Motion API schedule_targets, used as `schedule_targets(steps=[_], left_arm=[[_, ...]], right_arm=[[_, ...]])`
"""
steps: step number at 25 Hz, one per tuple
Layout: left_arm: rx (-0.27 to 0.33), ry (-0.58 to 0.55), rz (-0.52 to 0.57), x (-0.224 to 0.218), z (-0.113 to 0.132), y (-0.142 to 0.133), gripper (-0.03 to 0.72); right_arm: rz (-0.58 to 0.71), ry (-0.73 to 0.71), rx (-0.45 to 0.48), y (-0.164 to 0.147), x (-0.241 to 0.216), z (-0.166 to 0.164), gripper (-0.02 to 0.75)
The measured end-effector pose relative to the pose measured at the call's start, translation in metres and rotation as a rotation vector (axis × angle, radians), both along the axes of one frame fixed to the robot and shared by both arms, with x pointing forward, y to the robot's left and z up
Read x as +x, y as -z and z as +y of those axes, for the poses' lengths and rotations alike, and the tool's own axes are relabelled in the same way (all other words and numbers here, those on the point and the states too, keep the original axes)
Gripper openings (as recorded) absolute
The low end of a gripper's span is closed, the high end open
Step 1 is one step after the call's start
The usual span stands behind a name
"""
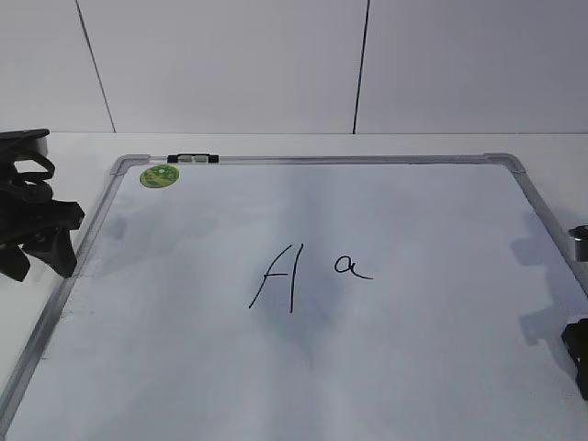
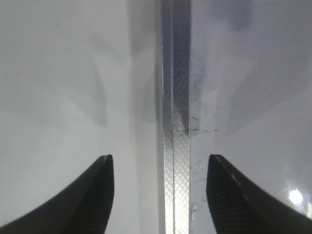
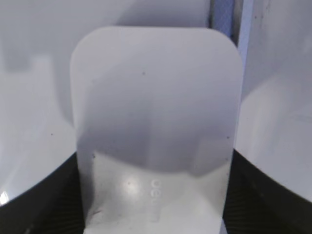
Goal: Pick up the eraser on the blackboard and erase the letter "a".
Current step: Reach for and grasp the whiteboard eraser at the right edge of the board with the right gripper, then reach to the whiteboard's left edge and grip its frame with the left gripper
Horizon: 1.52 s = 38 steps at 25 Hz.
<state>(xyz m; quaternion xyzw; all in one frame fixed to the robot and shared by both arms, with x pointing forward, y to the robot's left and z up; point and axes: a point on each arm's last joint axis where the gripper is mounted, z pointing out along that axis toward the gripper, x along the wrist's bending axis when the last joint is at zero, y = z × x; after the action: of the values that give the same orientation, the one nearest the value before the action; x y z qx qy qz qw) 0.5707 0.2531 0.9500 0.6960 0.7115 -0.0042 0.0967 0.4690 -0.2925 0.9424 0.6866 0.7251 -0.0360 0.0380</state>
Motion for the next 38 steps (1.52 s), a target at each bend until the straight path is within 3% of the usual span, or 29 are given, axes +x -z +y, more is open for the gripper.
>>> schedule_targets(steps=[31,34,38], left_arm=[[0.007,-0.001,0.062,0.005,-0.001,0.025,0.422],[-0.001,-0.006,0.065,0.004,-0.001,0.025,0.391],[-0.017,-0.017,0.068,0.004,-0.003,0.025,0.269]], right_arm=[[0.0,0.002,0.002,0.0,0.0,0.0,0.535],[0.0,0.002,0.002,0.0,0.0,0.0,0.535],[0.0,0.002,0.002,0.0,0.0,0.0,0.535]])
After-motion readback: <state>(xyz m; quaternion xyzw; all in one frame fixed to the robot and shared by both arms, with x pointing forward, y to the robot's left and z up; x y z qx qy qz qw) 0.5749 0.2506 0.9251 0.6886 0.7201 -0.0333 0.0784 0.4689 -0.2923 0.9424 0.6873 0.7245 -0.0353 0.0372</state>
